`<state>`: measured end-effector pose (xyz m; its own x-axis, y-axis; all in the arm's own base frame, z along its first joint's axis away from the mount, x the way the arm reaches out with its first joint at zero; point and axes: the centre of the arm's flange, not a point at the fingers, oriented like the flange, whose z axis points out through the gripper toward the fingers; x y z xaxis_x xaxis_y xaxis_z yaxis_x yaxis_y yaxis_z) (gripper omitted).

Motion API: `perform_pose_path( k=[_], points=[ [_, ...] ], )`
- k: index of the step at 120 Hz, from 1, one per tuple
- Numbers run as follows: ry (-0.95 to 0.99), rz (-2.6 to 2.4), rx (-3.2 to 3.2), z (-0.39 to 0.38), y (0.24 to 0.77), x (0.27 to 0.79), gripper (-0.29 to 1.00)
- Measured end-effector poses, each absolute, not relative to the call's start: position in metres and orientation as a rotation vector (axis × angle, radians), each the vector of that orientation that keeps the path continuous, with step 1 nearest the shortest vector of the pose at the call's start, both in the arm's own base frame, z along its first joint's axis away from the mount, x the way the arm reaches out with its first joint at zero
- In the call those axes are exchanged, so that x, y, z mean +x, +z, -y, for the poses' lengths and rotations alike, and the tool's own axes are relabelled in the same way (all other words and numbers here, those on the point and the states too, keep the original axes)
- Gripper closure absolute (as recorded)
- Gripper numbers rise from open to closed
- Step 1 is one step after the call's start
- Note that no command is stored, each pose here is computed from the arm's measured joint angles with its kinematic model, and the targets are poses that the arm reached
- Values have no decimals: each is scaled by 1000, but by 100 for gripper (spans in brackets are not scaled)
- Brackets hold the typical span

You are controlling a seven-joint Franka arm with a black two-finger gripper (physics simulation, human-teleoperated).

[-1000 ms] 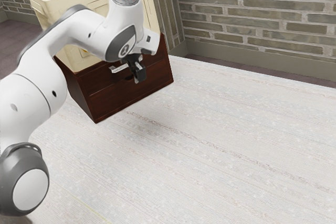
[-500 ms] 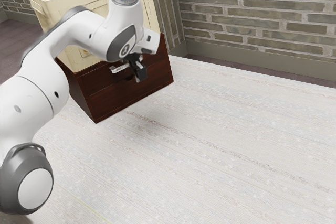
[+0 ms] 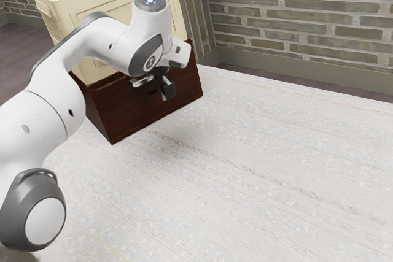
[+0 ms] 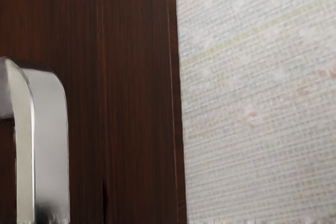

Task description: Pull the drawer handle with one arm to open the drawer

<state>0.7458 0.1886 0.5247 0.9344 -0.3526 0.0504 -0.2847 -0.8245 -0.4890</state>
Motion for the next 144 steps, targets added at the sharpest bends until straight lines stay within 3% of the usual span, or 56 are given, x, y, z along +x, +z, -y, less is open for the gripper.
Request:
perform_pose_path(
  k=[106, 144],
  points=[
    [-155, -553, -2634, -141, 524, 728, -1],
    [-149, -558, -2637, -134, 528, 720, 5]
  ],
)
